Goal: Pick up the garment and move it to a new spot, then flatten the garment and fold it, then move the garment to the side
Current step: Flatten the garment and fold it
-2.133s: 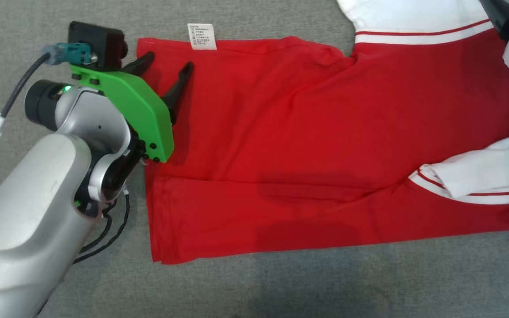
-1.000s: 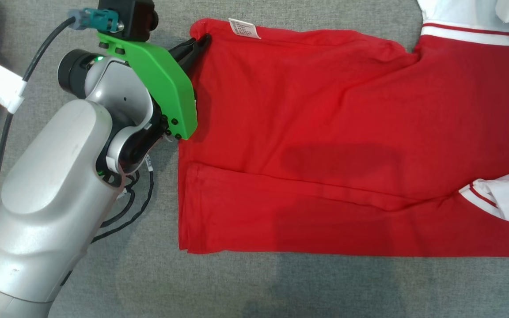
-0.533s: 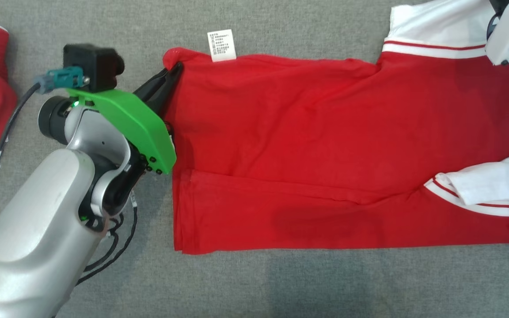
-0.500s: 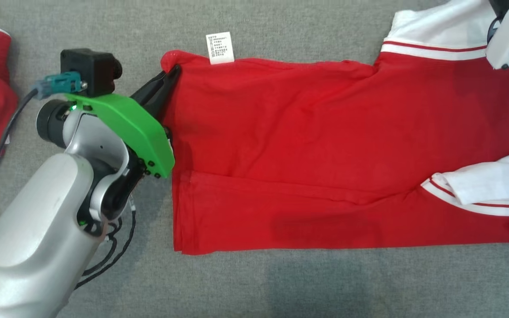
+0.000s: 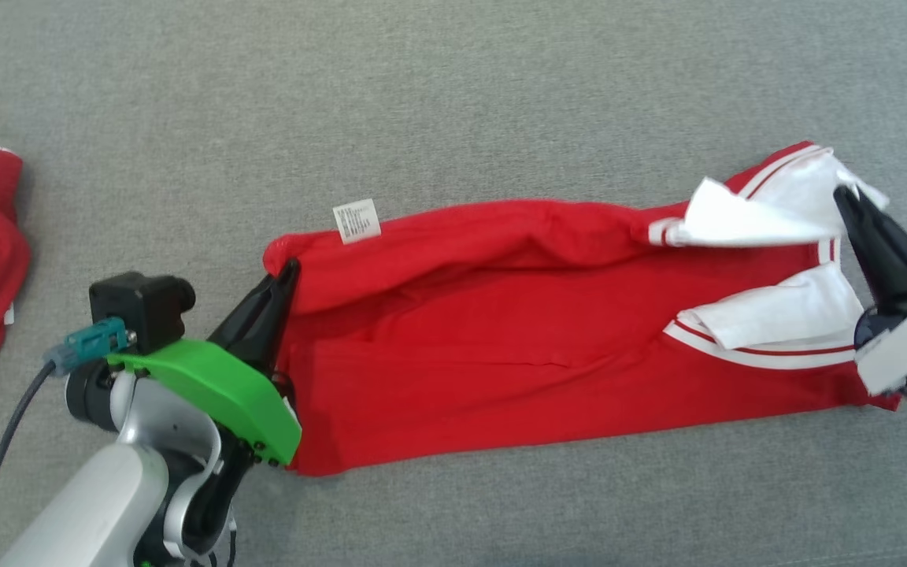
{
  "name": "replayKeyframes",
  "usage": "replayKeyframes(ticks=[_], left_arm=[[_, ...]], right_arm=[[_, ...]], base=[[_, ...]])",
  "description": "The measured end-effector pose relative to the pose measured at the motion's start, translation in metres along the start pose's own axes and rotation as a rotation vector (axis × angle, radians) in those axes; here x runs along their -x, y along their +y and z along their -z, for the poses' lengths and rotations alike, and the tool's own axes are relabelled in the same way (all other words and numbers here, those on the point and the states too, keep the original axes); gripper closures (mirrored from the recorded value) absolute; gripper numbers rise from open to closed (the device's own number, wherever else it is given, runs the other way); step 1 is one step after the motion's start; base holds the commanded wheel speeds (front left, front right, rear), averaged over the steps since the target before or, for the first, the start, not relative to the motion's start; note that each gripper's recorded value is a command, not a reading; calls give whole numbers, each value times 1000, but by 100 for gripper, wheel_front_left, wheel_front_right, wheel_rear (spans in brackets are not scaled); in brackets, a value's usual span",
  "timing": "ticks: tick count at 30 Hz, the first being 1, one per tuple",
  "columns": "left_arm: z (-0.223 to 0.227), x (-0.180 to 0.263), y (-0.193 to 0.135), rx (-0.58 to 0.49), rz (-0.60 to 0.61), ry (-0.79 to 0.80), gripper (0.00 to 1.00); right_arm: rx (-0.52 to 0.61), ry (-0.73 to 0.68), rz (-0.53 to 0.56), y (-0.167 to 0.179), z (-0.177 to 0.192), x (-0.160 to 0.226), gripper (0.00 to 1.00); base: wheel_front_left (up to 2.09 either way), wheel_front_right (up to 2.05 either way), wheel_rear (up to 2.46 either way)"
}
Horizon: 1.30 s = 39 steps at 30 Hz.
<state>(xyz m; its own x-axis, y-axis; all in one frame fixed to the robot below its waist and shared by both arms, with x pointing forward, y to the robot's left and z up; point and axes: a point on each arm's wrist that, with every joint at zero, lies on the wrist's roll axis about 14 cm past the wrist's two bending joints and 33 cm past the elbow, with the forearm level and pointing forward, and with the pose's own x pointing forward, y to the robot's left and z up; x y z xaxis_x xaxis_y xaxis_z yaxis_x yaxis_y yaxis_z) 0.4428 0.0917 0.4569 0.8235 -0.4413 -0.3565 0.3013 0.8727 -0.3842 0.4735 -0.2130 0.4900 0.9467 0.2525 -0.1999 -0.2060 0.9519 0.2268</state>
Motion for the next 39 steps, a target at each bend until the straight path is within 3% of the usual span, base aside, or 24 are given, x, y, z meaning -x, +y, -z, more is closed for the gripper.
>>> replayKeyframes(ticks=[5, 10, 18, 23, 31, 32, 34, 39], left_arm=[[23, 11, -9, 92, -11, 16, 100], [54, 20, 4, 157, -82, 51, 100], [50, 25, 5, 171, -86, 18, 100], [44, 27, 8, 173, -98, -12, 100], [62, 30, 13, 169, -116, 41, 99], [64, 30, 14, 170, -120, 42, 64], [62, 31, 13, 156, -117, 18, 0], [56, 47, 14, 76, -141, -72, 0]], right_arm=[[-116, 11, 65, 9, 27, 45, 100], [-173, 61, 149, 5, 62, 67, 100], [-182, 72, 152, 9, 73, 69, 100], [-169, 33, 146, 6, 60, 66, 100], [-157, 120, 140, 9, 78, 76, 100], [-142, 122, 143, 8, 79, 76, 100], [-70, 119, 153, 2, 75, 79, 0], [-13, 117, 172, -8, 59, 95, 0]], base=[[0, 0, 0], [0, 0, 0], [0, 0, 0], [0, 0, 0], [0, 0, 0], [0, 0, 0], [0, 0, 0], [0, 0, 0]])
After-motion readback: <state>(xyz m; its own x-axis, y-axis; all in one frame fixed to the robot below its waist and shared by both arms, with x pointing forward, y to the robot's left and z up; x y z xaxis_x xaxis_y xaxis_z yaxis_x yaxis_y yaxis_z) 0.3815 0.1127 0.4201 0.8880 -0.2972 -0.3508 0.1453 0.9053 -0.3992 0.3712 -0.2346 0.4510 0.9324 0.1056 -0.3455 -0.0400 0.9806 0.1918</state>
